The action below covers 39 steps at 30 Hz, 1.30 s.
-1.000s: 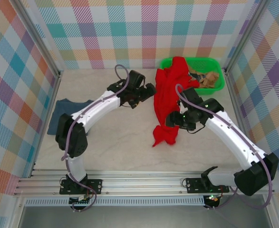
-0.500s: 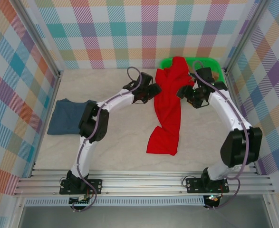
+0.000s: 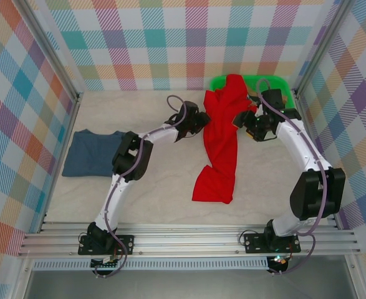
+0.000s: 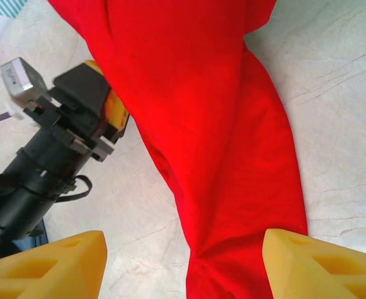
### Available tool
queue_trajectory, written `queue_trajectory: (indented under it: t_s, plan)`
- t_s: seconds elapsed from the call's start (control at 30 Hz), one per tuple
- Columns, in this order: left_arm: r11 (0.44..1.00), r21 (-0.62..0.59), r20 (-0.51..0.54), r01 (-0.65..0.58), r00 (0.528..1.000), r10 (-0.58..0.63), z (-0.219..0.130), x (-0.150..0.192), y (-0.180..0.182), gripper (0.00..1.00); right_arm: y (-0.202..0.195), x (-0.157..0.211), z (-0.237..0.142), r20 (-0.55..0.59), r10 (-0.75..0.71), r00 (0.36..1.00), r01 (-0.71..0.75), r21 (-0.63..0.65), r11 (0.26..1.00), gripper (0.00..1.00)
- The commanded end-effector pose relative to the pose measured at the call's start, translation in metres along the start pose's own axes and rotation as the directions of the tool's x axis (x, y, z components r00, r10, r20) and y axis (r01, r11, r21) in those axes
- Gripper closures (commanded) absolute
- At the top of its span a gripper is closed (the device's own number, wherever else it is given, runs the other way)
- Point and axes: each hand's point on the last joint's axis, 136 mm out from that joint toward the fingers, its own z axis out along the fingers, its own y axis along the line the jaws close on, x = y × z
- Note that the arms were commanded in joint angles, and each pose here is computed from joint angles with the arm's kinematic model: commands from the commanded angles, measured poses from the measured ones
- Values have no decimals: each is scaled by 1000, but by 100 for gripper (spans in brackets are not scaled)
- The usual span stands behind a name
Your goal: Fold and stack the t-shirts
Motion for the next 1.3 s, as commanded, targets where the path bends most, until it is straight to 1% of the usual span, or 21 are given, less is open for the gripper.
queue_trajectory:
  t_s: [0.0, 0.1, 0.2, 0.27, 0.37, 0.4, 0.5, 0.63, 0.7, 0.8, 0.93, 1.03, 1.13, 1.2, 1.27]
  plan:
    - [995, 100, 42, 27, 999, -31, -6, -12, -26, 100, 2, 3, -10, -3, -21, 1000, 21, -16, 1000, 34]
    - [996, 84, 120, 25, 992, -35, -35, -29, -38, 100, 4, -1, -17, 11, -43, 999, 43, -7, 999, 36]
    - [993, 113, 203, -17, 979, -7, -89, -50, -80, 100, 5, -5, -24, 34, -64, 997, 63, 7, 998, 36]
    - [987, 131, 249, -95, 967, 60, -130, -61, -119, 100, 8, -10, -31, 60, -76, 995, 75, 10, 997, 36]
    - [974, 129, 306, -185, 942, 139, -182, -74, -162, 100, 14, -17, -42, 98, -93, 991, 93, 7, 996, 37]
    - [971, 127, 333, -205, 931, 153, -197, -79, -172, 100, 17, -19, -45, 110, -100, 989, 101, 1, 995, 38]
    - [964, 127, 375, -233, 911, 171, -231, -87, -191, 100, 22, -24, -52, 133, -115, 984, 117, -7, 993, 39]
    - [948, 168, 409, -269, 894, 181, -264, -94, -218, 100, 27, -26, -59, 149, -117, 982, 123, -26, 992, 41]
    - [930, 174, 446, -324, 868, 219, -287, -99, -238, 100, 29, -26, -61, 150, -118, 982, 125, -37, 991, 42]
    - [903, 169, 528, -394, 810, 255, -331, -114, -269, 100, 31, -24, -63, 152, -125, 980, 133, -43, 990, 42]
    - [870, 157, 567, -468, 763, 309, -374, -122, -301, 100, 33, -23, -65, 153, -130, 980, 140, -53, 989, 41]
    - [843, 180, 619, -508, 724, 304, -409, -125, -323, 100, 33, -25, -67, 167, -129, 977, 139, -52, 989, 41]
    - [813, 226, 669, -536, 692, 270, -446, -127, -344, 100, 35, -27, -68, 182, -124, 975, 137, -59, 989, 41]
    - [789, 268, 691, -552, 681, 242, -466, -125, -358, 100, 37, -28, -69, 188, -118, 975, 133, -68, 989, 41]
    - [755, 332, 694, -565, 688, 210, -480, -121, -372, 100, 38, -29, -71, 199, -110, 974, 128, -78, 989, 41]
